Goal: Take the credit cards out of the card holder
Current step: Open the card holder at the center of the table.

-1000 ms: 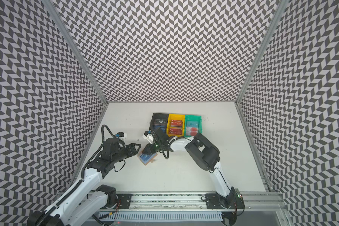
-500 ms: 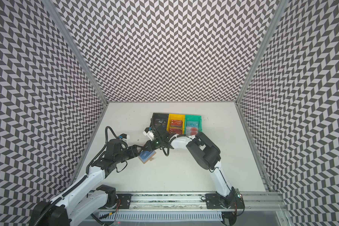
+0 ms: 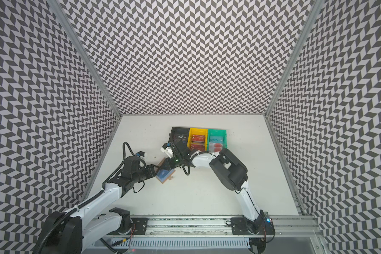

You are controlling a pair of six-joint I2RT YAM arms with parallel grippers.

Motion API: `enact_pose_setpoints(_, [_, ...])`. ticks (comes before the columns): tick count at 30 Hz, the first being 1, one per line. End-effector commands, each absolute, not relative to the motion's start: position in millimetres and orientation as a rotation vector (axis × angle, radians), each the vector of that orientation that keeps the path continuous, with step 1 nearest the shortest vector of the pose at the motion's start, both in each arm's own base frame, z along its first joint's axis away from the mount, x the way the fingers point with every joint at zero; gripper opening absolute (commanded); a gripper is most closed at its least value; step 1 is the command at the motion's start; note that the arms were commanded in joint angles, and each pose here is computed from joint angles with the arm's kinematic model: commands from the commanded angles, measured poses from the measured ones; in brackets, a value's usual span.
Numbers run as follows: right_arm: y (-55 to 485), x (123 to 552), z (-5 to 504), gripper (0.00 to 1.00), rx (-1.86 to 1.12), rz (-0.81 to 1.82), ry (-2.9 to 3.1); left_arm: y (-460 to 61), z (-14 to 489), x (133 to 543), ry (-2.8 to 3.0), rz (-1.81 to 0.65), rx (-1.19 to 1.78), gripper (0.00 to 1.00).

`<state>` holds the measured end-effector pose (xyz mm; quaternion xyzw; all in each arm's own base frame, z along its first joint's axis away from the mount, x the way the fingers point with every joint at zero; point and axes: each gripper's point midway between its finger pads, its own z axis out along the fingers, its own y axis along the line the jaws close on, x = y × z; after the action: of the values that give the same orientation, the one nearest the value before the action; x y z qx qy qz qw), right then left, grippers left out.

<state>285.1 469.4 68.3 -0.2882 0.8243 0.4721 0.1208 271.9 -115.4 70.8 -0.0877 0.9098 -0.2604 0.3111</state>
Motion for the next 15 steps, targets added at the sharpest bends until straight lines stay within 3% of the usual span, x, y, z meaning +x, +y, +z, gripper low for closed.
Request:
enact_pose_setpoints(1, [470.3,292.1,70.6,0.10,-0.855,1.365,2.386,-111.9,67.9,276.3,2.382,-0.658,-0.236,0.39])
enact_pose_setpoints(3, [467.2,291.4,70.3,0.10,-0.860,1.340,2.395,-111.3,64.9,276.1,2.377,-0.664,-0.252,0.32])
enact_pose_setpoints(5, [462.4,290.9,70.5,0.10,-0.861,1.303,2.408,-112.3,62.2,274.5,2.372,-0.689,-0.270,0.15])
enact_pose_setpoints(6, [459.4,291.2,70.4,0.10,-0.865,1.275,2.414,-113.6,60.0,272.3,2.375,-0.709,-0.281,0.00])
enact_pose_setpoints(15, [428.0,286.5,76.1,0.10,-0.878,1.090,2.436,-132.2,56.5,243.9,2.342,-0.947,-0.323,0.00])
